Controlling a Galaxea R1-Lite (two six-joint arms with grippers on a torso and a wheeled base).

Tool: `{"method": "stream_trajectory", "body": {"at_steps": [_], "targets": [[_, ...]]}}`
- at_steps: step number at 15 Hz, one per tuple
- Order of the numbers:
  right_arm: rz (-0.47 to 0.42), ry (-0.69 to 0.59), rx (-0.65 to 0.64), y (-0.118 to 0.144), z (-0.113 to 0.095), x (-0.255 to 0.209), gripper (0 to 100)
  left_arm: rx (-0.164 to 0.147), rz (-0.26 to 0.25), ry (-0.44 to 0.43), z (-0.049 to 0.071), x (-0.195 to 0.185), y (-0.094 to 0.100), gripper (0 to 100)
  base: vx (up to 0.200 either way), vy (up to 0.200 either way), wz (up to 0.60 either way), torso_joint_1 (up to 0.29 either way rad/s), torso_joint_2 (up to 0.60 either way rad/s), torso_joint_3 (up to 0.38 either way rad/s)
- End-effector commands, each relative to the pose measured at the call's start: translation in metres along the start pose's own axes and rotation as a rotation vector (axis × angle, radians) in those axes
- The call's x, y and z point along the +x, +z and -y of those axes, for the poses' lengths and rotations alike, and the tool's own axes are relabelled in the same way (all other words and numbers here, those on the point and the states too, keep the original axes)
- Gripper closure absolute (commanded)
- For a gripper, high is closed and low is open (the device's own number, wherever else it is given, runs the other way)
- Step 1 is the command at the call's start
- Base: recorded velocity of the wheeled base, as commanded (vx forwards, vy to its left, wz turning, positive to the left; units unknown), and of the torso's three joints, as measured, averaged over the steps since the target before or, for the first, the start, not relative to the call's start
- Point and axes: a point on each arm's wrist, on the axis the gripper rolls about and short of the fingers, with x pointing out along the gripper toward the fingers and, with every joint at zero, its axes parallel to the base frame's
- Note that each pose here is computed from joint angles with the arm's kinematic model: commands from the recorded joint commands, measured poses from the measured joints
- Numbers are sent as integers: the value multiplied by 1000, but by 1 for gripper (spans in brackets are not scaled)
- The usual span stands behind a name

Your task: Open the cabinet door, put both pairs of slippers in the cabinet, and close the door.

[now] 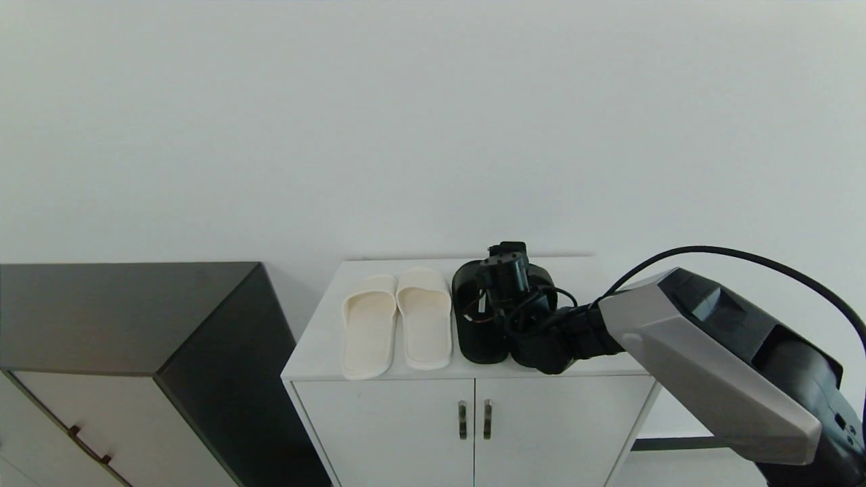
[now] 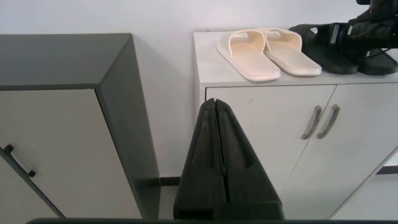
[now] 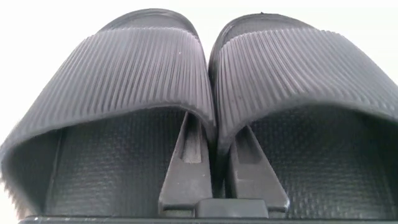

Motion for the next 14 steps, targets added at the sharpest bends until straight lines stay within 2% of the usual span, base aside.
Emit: {"method": "stream_trajectory", "body": {"at_steps": [1,6,7,8,9,11,14], "targets": [[16,3,13,9,0,-4,100,-1,-2,1,0,0,0,100,0,0,0,0,0,0],[4,25,0,36,16,-52,100,-2,0,1,0,0,0,100,0,0,0,0,0,0],[-10,104,-10,44,27,-87,100,-1,0,1,0,0,0,100,0,0,0,0,0,0],[-12,160,-16,47,32,-104,100,-1,0,1,0,0,0,100,0,0,0,0,0,0],[-24,271,-67,46,49,-136,100,-1,0,1,0,0,0,100,0,0,0,0,0,0],[-40,419,-173,36,75,-184,100,-2,-2,1,0,0,0,100,0,0,0,0,0,0],[-98,646,-211,24,109,-245,100,-2,0,1,0,0,0,100,0,0,0,0,0,0]]}}
